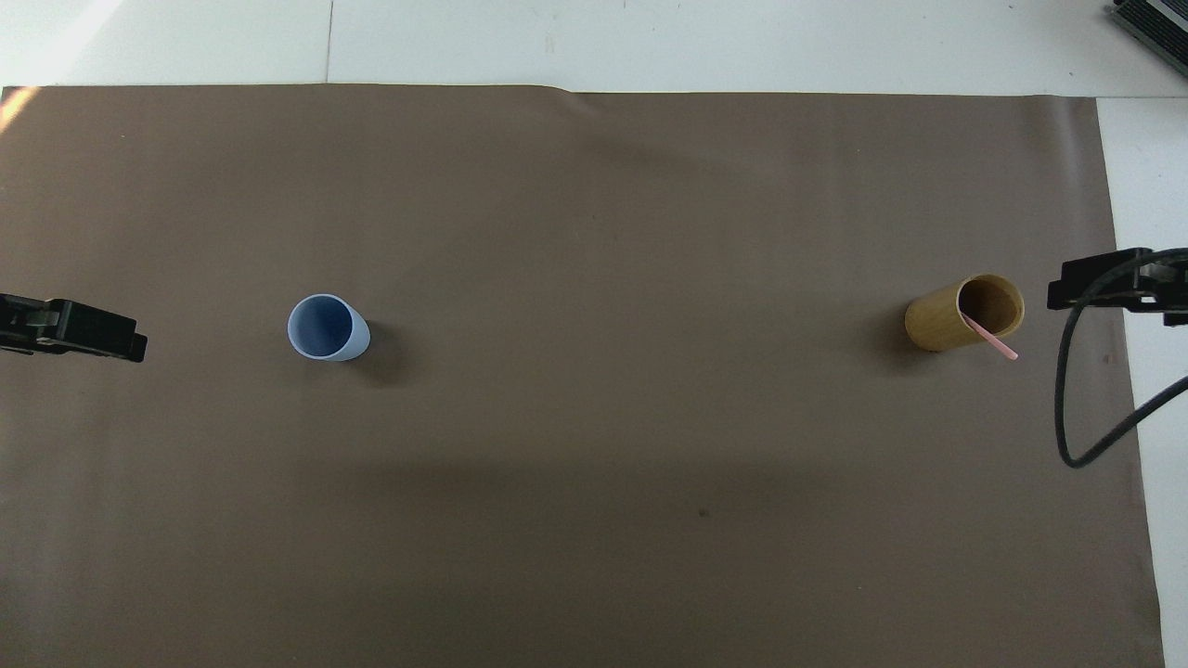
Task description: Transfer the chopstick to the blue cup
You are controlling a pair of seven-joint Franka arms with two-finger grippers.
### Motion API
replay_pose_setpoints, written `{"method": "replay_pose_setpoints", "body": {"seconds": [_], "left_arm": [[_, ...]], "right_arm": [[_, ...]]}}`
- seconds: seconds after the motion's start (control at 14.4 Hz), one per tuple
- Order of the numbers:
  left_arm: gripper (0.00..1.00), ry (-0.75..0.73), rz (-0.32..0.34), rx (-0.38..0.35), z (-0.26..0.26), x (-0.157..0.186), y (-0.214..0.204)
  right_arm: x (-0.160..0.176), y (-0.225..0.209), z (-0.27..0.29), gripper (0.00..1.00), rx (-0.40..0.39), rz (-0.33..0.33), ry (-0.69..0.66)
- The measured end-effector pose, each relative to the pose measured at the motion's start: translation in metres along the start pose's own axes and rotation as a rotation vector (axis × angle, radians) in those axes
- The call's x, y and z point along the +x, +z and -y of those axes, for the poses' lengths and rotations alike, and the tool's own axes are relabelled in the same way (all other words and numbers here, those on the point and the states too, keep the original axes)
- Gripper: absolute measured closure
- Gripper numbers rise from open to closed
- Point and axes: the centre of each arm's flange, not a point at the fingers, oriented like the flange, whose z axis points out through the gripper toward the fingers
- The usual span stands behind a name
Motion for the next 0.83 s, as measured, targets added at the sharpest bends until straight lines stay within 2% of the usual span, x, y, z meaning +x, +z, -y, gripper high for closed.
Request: {"method": "replay_pose_setpoints", "body": {"seconds": [0.83], "left_arm": [[0.0, 0.002, 0.019, -0.001, -0.0012, -0.0024, 0.0082]], "right_arm": [[-0.0008, 0.0015, -0.0003, 0.0, 0.0, 0.008, -0.037]]}}
